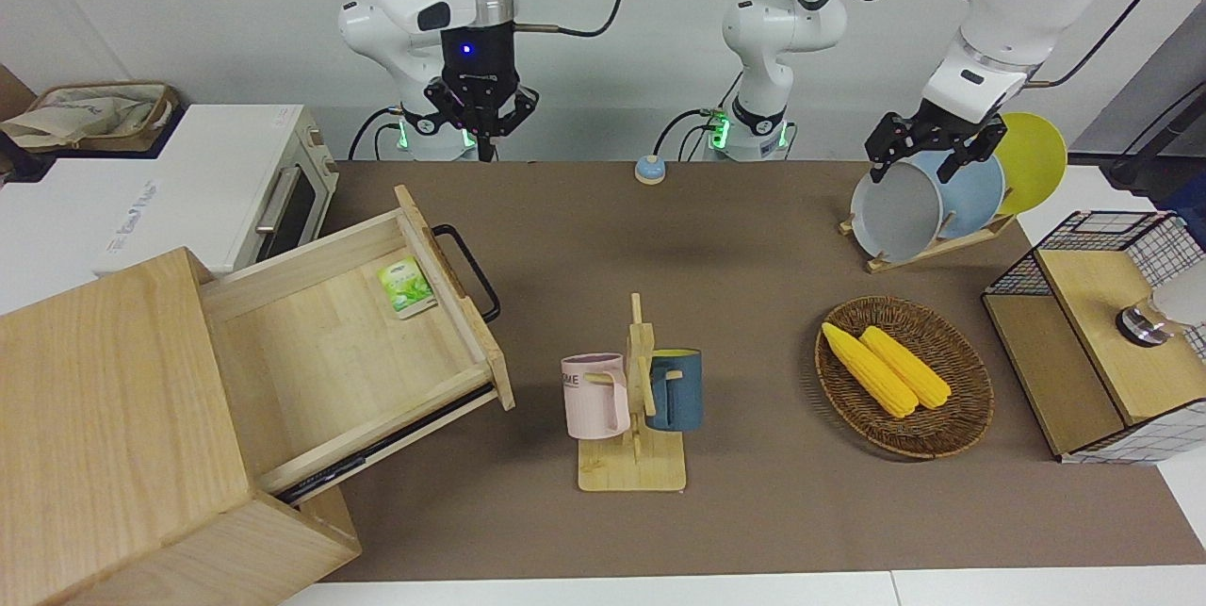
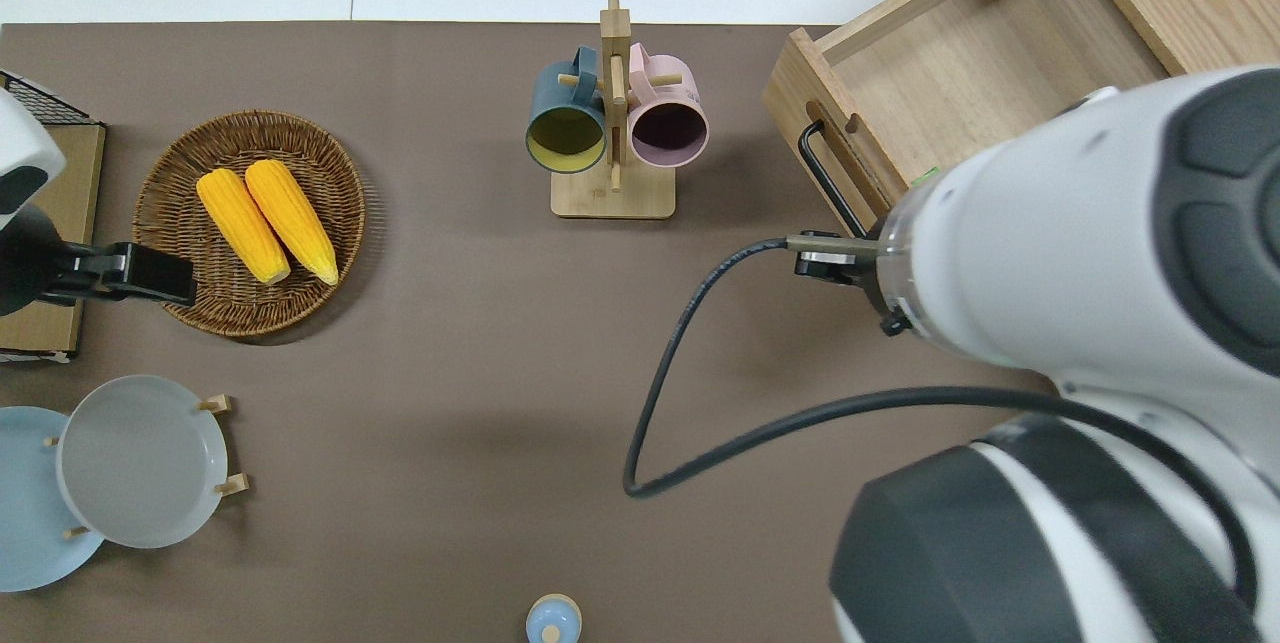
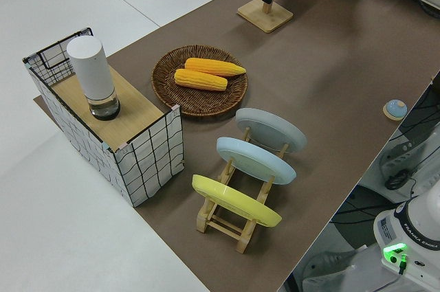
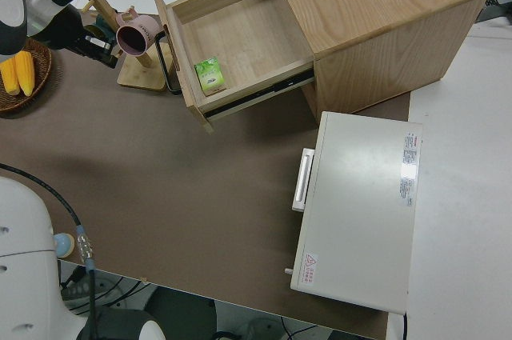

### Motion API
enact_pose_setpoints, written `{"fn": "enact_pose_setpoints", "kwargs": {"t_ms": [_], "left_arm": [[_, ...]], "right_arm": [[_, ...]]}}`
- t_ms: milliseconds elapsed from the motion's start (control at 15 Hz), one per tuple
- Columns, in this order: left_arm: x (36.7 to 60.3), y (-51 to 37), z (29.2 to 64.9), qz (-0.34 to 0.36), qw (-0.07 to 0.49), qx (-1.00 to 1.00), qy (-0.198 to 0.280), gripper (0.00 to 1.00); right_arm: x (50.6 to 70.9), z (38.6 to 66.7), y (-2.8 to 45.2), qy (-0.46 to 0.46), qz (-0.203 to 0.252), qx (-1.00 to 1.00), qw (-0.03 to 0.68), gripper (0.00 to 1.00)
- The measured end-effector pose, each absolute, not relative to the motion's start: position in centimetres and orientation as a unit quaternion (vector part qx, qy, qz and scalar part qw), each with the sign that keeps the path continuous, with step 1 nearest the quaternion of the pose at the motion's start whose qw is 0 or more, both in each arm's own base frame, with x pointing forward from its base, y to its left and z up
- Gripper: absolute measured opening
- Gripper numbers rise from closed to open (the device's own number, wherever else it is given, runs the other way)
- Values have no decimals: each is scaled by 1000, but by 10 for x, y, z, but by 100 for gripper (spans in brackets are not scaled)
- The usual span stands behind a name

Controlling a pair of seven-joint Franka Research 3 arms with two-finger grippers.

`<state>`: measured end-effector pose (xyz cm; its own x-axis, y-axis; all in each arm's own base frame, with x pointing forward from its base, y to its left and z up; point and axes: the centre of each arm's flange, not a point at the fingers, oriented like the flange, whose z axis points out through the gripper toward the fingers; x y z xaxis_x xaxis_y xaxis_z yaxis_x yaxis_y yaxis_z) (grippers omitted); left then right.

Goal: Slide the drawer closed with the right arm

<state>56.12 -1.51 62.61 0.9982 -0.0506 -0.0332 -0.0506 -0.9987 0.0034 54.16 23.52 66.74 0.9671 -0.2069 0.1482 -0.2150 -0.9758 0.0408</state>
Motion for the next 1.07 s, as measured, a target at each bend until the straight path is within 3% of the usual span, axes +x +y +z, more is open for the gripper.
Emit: {"fn": "enact_pose_setpoints", "kwargs": {"t_ms": [533, 1067], "left_arm": [[561, -15, 626, -17, 1, 1000, -25, 100], [561, -15, 626, -17, 1, 1000, -25, 100]], "right_arm": [[574, 601, 260, -233, 38, 971, 24, 1], [597, 516, 272, -399, -6, 917, -7, 1]]}}
